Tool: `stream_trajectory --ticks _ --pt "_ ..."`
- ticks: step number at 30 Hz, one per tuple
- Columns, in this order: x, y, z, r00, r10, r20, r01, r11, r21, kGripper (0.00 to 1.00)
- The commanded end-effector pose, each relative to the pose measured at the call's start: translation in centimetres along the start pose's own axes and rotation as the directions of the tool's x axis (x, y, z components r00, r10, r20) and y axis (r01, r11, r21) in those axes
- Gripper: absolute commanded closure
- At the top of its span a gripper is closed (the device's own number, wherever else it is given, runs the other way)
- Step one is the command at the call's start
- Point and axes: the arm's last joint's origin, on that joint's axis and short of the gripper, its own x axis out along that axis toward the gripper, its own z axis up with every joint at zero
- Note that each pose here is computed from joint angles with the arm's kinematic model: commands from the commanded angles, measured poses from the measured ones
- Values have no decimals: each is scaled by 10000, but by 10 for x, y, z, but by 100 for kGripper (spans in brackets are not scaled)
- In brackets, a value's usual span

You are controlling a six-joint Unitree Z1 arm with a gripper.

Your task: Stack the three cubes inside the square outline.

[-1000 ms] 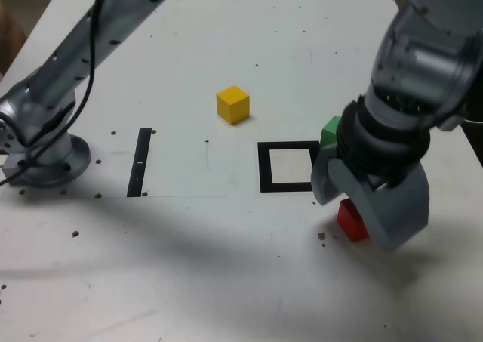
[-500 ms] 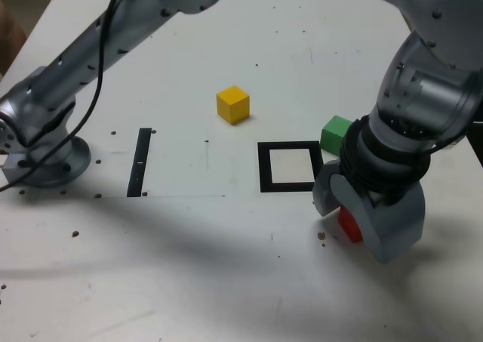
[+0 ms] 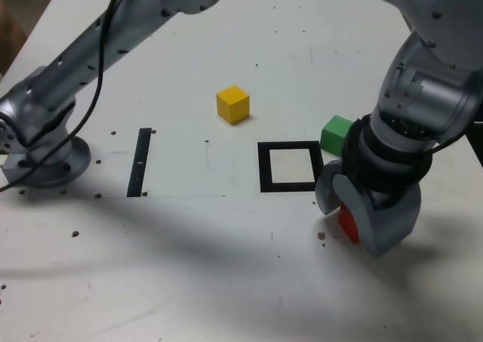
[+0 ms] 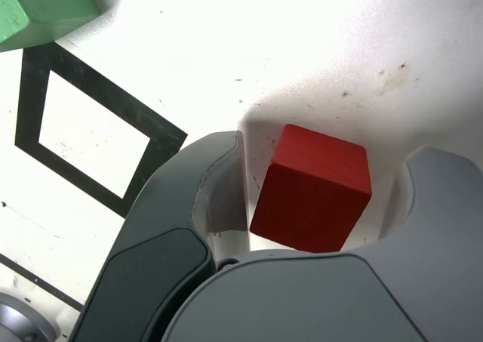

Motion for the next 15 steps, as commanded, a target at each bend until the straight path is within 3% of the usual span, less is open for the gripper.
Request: stream_trajectory --ticks 1,15 --pt "1 0 1 10000 6 -21 -6 10000 2 61" --pt "1 0 0 10000 -12 -55 12 10000 -52 61"
